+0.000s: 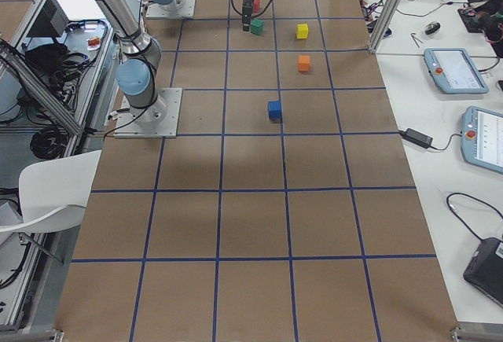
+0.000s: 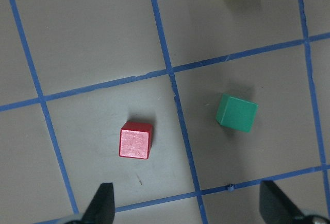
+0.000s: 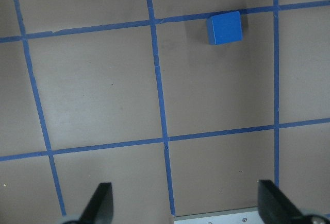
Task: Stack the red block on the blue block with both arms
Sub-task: 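Close the left gripper on the red cube and lift it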
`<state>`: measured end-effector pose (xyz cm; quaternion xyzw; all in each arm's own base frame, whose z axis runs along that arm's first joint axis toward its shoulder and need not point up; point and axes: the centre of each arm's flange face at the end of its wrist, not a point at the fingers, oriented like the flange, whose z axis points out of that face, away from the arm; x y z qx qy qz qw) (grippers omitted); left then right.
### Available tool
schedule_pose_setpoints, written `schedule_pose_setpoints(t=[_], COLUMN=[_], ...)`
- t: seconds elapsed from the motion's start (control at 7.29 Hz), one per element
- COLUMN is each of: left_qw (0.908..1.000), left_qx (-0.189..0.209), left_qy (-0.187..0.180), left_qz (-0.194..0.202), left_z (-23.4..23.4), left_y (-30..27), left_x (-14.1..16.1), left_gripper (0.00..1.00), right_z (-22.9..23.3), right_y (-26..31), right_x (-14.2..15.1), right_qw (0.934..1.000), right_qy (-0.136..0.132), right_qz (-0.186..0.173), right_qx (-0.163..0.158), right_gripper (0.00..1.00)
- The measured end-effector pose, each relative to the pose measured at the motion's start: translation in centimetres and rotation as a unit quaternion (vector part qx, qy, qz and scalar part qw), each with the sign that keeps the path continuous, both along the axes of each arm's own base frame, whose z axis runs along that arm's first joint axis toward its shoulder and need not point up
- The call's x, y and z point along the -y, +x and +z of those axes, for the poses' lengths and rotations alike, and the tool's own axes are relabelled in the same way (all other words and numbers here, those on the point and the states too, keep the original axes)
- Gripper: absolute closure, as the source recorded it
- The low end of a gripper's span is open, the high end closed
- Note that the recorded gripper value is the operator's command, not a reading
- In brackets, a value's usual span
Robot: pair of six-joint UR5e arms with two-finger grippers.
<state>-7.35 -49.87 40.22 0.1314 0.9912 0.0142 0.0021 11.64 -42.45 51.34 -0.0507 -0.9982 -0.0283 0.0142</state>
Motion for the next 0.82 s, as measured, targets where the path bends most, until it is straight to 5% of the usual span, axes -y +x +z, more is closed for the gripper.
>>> schedule_pose_setpoints(t=[0.41,0.82], left_qw=[0.9981,0.9978], left_qx=[-0.009,-0.009], left_qy=[0.021,0.014], left_qz=[-0.057,-0.064], left_z=[-11.2,-18.1], left_y=[3.0,2.5], left_x=[-1.0,-2.8], left_gripper=[0.00,0.06], right_z=[0.0,-0.5], right_y=[0.0,0.0], right_x=[0.0,-0.1], right_qw=[1.0000,1.0000], right_qy=[0.000,0.003], right_qz=[0.000,-0.002], right_qx=[0.000,0.000], right_gripper=[0.00,0.00])
